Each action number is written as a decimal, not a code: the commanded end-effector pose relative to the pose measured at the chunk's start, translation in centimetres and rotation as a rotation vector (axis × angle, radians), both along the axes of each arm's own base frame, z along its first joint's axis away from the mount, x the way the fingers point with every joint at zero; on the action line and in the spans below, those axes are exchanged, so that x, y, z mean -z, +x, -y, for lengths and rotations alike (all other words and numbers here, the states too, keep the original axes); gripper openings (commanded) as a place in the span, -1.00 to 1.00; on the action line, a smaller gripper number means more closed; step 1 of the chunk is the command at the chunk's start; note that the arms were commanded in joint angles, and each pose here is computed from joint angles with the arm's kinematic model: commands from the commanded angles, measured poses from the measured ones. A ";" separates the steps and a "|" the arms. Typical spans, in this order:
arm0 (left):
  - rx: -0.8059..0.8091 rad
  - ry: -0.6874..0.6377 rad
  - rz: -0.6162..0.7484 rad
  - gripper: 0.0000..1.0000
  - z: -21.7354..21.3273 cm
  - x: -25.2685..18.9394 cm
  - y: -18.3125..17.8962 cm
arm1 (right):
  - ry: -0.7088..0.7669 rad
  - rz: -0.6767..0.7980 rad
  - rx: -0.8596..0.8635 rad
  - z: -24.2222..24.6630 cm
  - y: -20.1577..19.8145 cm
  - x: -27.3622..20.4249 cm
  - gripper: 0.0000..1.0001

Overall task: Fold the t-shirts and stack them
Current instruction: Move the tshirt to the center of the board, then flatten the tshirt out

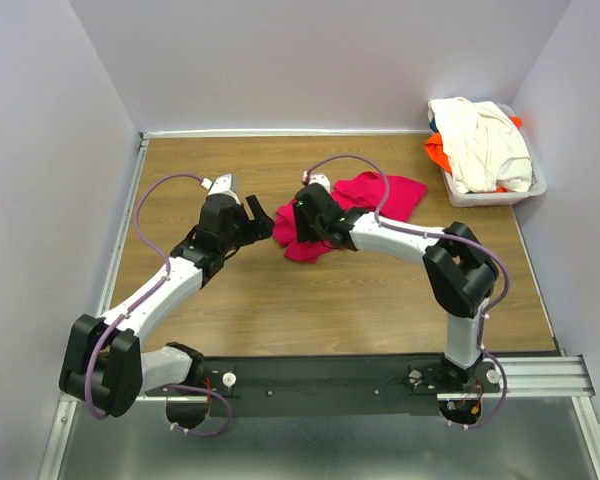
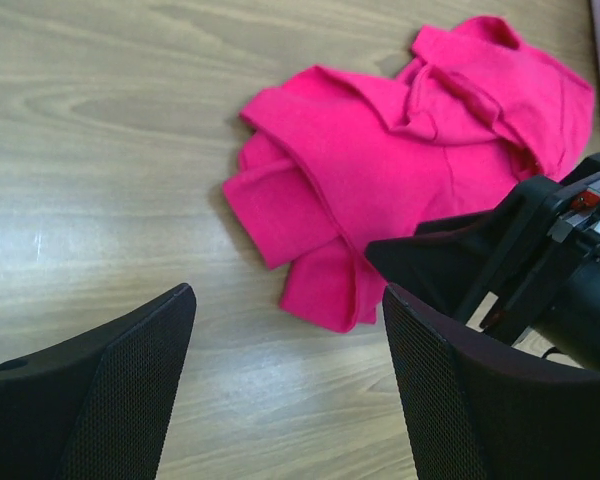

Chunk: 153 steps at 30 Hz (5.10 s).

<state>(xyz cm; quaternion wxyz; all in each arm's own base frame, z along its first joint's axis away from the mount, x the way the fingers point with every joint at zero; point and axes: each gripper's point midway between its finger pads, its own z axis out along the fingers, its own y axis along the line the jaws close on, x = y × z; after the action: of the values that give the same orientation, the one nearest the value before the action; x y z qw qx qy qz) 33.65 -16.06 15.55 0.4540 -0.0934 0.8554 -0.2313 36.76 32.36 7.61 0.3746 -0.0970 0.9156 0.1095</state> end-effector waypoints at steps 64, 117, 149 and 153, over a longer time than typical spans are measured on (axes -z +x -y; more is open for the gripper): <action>-0.021 -0.070 -0.087 0.40 -0.6 6.0 -1.5 | -0.301 0.177 -0.011 -4.1 4.1 2.0 0.08; 0.177 -0.092 -0.187 0.11 8.1 9.2 -0.7 | -0.117 0.484 0.531 19.7 -1.5 -22.3 -0.99; 0.086 -0.032 -0.239 0.00 9.5 10.4 0.5 | -0.060 0.525 0.519 20.2 -1.8 -25.5 -0.99; 0.073 -0.020 -0.264 -0.08 9.5 11.2 -0.5 | -0.052 0.521 0.514 20.2 -1.9 -25.4 -0.99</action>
<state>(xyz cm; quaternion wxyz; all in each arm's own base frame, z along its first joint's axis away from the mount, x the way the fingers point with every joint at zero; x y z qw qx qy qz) 33.40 -25.47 4.72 0.3250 -0.0852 0.9077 -0.2513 35.14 12.79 31.11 0.5944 0.0902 0.7974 -0.0514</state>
